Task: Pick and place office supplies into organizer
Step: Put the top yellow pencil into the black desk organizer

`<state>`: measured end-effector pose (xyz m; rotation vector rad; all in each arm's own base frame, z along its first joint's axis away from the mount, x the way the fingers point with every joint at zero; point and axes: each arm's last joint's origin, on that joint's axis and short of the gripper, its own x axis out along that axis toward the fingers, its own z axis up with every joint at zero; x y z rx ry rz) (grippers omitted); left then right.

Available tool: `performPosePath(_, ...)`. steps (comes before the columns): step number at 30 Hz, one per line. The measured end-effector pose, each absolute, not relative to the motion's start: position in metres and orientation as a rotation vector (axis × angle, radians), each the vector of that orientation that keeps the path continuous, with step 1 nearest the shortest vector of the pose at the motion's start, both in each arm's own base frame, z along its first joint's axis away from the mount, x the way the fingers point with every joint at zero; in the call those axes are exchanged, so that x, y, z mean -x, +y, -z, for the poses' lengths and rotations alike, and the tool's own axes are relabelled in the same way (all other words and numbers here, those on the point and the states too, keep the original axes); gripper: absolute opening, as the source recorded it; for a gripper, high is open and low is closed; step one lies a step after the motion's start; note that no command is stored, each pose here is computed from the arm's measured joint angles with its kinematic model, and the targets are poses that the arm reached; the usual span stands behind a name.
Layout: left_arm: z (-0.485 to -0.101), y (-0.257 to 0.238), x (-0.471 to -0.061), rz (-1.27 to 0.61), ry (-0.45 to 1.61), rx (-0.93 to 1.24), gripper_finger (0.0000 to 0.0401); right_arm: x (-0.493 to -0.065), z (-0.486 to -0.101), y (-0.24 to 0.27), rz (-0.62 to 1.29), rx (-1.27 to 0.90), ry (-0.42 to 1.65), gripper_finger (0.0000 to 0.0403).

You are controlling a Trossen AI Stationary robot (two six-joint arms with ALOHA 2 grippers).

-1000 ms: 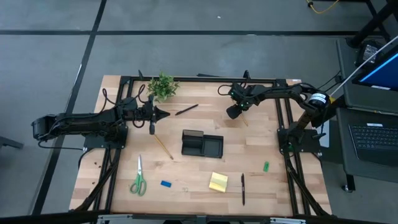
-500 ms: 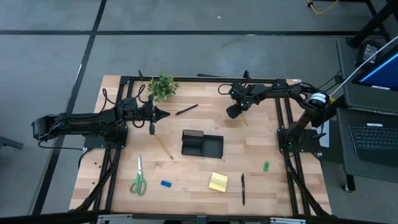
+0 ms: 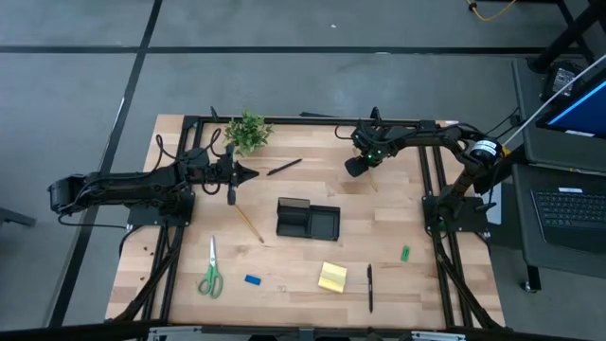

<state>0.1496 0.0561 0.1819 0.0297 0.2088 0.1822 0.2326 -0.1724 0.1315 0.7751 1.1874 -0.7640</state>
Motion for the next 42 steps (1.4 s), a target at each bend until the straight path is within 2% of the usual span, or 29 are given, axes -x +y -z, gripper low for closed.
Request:
performPosePath(21,-0.182,0.0561,-0.1496,-0.182,0.208,-0.03,0.0005,-0.2374,-0.1313,-0.1669,0.756,-0.666,1.21,0.0113)
performPosePath(42,-0.182,0.0561,-0.1496,-0.182,0.208,-0.03,0.0002,-0.2374,-0.1314,-0.1671,0.774,-0.692,1.199,0.0113)
